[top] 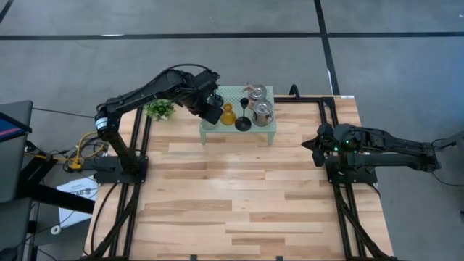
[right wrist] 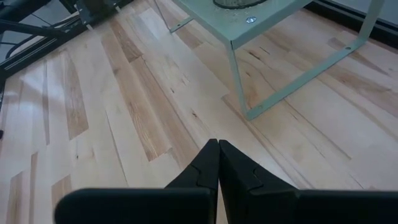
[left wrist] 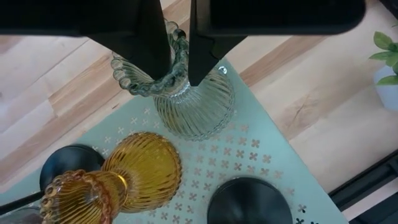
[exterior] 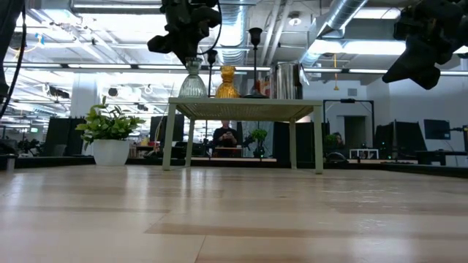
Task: Pick & Place candle stick holders
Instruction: Put the green glass candle holder on the shelf, then return to Home Position
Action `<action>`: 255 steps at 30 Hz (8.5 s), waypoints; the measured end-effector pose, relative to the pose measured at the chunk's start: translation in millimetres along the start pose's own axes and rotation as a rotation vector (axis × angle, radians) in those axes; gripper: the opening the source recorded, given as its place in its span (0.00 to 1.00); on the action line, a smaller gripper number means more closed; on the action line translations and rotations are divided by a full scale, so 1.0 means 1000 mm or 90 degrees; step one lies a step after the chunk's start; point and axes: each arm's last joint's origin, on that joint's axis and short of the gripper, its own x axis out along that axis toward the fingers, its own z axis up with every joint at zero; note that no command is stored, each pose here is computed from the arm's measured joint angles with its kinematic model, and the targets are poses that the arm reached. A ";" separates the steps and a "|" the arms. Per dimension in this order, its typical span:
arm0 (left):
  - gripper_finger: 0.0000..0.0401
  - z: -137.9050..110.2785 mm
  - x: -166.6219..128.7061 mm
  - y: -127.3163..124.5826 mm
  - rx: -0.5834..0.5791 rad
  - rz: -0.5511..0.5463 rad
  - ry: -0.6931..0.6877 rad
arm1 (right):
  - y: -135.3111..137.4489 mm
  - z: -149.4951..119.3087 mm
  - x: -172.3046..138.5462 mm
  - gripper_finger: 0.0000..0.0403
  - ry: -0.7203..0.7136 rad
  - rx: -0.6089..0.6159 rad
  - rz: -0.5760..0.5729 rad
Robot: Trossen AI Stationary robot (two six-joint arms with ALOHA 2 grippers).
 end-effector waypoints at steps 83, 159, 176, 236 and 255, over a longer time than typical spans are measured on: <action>0.00 -0.138 0.004 -0.027 0.199 -0.057 -0.326 | -0.001 0.000 0.000 0.00 -0.006 0.000 -0.013; 0.00 -0.106 0.058 0.009 0.175 0.007 -0.399 | -0.001 0.000 0.000 0.00 -0.006 -0.001 -0.012; 0.00 -0.118 -0.001 0.018 0.267 -0.236 -0.492 | 0.003 0.002 0.000 0.00 -0.006 -0.005 0.036; 0.01 -0.231 -0.111 0.134 0.420 -0.513 -0.699 | -0.007 0.017 -0.127 0.00 -0.391 -0.179 0.263; 0.00 -0.255 -0.060 0.145 0.412 -0.465 -0.614 | -0.008 0.017 -0.119 0.00 -0.391 -0.178 0.237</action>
